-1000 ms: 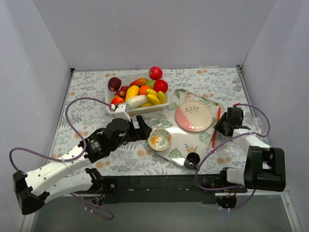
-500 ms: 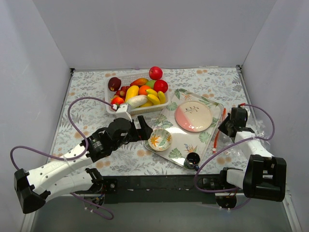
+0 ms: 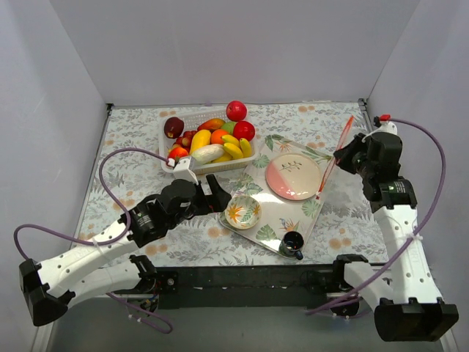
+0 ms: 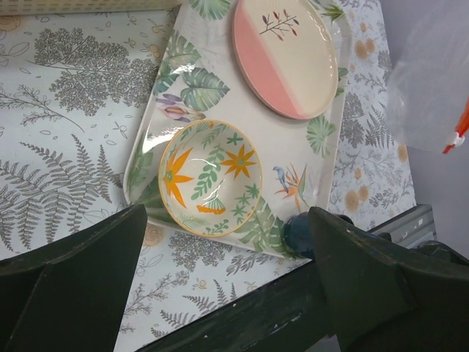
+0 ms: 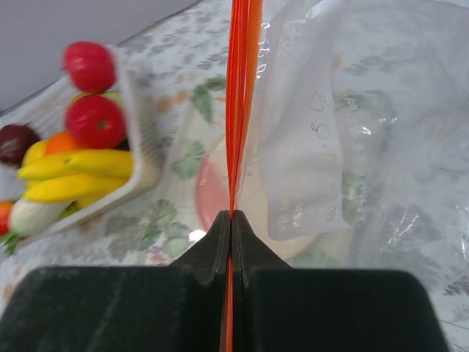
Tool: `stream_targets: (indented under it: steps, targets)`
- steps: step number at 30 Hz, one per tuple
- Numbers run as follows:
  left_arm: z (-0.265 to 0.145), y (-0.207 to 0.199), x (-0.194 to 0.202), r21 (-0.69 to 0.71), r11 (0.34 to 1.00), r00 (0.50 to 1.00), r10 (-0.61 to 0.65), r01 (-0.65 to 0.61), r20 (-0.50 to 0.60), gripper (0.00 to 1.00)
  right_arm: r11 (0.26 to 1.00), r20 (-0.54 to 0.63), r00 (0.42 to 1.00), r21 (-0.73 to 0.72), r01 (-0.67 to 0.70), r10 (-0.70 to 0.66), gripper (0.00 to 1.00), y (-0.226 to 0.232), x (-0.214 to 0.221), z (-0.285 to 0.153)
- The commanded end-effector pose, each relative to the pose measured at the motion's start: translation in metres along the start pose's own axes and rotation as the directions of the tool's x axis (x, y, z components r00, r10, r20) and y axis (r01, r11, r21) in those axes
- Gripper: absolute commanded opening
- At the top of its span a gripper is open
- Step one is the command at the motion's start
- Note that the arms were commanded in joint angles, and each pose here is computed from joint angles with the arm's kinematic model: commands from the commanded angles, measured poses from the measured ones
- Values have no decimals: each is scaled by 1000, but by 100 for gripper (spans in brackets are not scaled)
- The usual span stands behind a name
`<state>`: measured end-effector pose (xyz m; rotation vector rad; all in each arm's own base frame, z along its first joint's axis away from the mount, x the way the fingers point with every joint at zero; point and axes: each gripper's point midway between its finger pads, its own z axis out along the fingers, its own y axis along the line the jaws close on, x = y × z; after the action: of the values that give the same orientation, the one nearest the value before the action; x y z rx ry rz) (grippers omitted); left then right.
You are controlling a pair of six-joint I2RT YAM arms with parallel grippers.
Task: Place the food in the zip-top bag and seal the zipper
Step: Pick up the zipper food storage bag at the corner of the board, then open the zipper of the food storage bag.
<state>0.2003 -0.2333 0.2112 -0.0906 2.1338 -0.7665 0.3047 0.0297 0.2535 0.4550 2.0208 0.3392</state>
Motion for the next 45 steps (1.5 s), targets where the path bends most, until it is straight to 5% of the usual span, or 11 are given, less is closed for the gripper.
stream_targets:
  steps: [1, 9, 16, 31, 45]
  targets:
    - [-14, -13, -25, 45, 998, 996, -48, 45, 73, 91, 962, -118, 992, -273, 19, -53, 1, 77, 19, -37]
    - [-51, -65, -31, 361, 932, 998, 24, -46, 66, 88, 770, -164, 973, -637, 20, -161, 1, 204, 21, -84]
    - [-60, -91, -58, 408, 913, 994, -17, -30, 110, 83, 769, -192, 948, -634, 76, -252, 1, 261, 61, -86]
    - [-48, -36, -79, 127, 986, 964, -133, 106, 229, 54, 781, -234, 935, -620, 67, -265, 1, 338, 112, -74]
    - [-40, -29, -75, 88, 990, 964, -131, 114, 229, 44, 779, -234, 932, -622, 75, -276, 1, 352, 118, -79]
